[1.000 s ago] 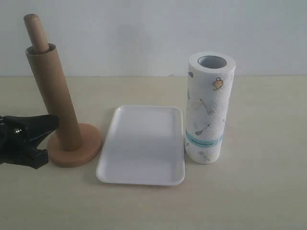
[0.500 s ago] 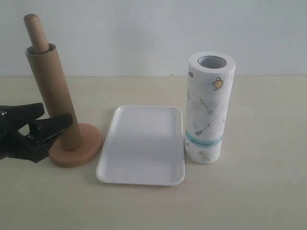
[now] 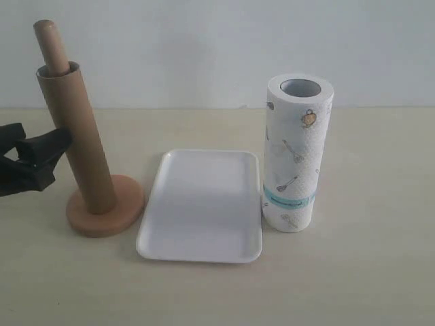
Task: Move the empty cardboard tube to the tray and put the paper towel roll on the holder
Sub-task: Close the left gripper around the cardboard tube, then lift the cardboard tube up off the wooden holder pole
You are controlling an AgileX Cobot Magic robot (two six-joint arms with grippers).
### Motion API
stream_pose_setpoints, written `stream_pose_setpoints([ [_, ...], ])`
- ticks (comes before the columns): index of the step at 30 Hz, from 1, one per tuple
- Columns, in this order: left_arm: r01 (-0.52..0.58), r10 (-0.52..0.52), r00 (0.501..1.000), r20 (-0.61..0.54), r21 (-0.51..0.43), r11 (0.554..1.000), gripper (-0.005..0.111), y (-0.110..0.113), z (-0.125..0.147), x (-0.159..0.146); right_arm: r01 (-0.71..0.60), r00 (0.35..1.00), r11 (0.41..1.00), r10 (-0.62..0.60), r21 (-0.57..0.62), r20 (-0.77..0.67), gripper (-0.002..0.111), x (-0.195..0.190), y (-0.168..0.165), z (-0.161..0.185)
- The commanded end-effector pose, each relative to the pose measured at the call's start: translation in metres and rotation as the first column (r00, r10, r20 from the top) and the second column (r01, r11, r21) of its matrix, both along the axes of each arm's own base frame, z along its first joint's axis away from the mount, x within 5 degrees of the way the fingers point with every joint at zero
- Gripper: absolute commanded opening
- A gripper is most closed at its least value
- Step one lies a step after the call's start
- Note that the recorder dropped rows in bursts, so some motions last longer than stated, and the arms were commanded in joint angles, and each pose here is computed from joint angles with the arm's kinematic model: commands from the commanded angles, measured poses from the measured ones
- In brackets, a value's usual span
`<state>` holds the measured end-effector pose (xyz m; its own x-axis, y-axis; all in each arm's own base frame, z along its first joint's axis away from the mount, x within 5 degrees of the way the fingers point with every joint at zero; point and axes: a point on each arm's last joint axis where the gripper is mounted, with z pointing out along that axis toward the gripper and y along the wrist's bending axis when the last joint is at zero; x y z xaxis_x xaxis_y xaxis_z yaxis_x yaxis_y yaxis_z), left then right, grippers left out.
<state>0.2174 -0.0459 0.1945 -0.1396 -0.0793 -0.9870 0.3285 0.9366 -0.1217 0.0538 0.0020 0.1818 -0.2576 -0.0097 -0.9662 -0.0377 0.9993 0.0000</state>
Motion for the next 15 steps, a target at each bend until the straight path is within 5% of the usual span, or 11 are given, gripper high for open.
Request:
stream_pose_setpoints([
  [1,0.07,-0.071,0.997,0.021,0.071,0.995,0.073,-0.007,0.004,0.006,0.007,1.0,1.0,-0.006,-0.006,0.017,0.007,0.0,-0.001,0.001],
  [15,0.096,-0.096,0.995,-0.003,0.077,0.992,0.073,-0.016,-0.01,0.072,0.007,1.0,1.0,-0.006,-0.006,0.017,0.007,0.0,-0.001,0.001],
])
